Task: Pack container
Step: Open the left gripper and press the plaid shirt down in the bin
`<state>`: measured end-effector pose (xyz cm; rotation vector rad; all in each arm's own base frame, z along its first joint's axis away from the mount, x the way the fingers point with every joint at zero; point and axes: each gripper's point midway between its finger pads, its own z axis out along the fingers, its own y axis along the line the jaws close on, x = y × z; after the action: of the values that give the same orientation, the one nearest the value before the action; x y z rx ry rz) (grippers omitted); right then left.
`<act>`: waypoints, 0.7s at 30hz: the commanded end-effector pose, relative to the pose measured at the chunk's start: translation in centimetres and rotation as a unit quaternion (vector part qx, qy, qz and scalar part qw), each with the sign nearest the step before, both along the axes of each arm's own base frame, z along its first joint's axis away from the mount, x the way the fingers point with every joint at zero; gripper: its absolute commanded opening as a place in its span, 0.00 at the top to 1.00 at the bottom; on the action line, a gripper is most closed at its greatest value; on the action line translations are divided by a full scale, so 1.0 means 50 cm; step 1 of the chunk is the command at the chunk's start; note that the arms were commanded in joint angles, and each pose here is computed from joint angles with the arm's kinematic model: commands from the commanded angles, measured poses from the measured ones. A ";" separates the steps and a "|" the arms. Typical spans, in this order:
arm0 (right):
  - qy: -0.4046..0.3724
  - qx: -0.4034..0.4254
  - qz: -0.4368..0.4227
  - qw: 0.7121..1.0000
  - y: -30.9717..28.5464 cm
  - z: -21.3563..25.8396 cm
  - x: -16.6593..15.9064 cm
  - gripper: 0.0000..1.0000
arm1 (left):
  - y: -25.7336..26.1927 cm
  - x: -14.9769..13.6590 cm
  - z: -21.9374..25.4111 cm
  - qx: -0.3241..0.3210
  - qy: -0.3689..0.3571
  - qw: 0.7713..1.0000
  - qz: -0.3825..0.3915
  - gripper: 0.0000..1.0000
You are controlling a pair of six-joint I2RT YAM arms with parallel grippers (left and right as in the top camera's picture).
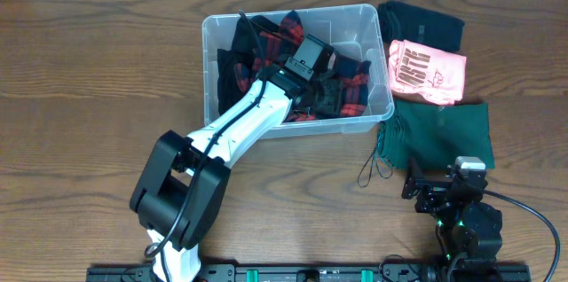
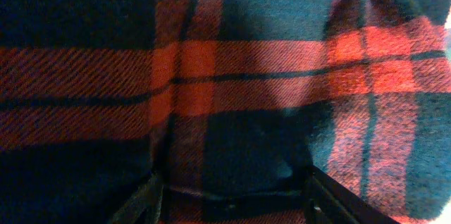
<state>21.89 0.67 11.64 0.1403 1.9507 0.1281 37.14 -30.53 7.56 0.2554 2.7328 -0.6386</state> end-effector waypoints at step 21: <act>0.002 0.005 0.001 1.000 0.003 -0.003 0.000 0.01 | 0.265 0.045 0.170 0.057 -0.063 0.985 0.149 0.32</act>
<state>21.89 0.66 11.63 0.1406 1.9514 0.1276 39.67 -18.94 21.57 -0.0618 2.4826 -0.5224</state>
